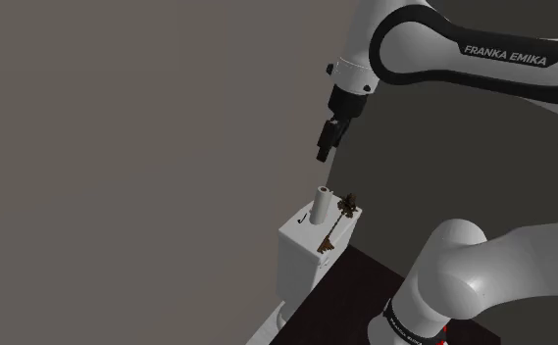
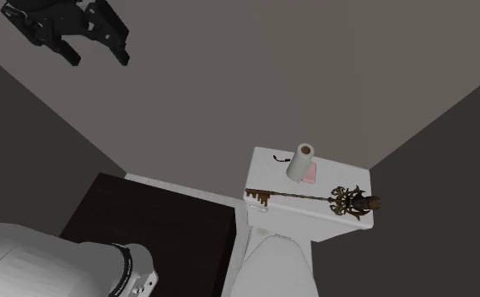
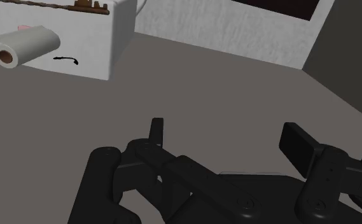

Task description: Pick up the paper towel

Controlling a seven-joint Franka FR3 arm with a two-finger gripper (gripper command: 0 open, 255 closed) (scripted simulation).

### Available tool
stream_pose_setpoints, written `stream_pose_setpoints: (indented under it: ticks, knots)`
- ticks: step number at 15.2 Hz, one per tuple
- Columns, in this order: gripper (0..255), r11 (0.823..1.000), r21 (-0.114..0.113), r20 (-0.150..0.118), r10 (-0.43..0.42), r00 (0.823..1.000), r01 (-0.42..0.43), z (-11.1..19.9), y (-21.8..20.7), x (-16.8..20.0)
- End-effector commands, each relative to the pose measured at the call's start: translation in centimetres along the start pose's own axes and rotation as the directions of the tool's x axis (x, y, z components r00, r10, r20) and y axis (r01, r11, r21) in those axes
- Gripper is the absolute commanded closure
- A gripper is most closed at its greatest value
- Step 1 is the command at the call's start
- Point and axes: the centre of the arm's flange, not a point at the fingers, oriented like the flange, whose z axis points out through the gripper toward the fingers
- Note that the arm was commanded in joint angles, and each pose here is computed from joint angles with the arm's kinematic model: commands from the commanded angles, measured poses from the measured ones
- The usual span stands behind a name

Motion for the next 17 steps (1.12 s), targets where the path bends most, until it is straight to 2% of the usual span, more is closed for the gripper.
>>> stream_pose_setpoints:
  ticks: [1,17]
  knots:
    - [0,1.000,0.000,0.000,0.000,1.000,0.000,0.0,0.0,0.0]
    - [0,0.999,0.027,0.034,0.036,0.999,-0.037,14.2,15.8,3.5]
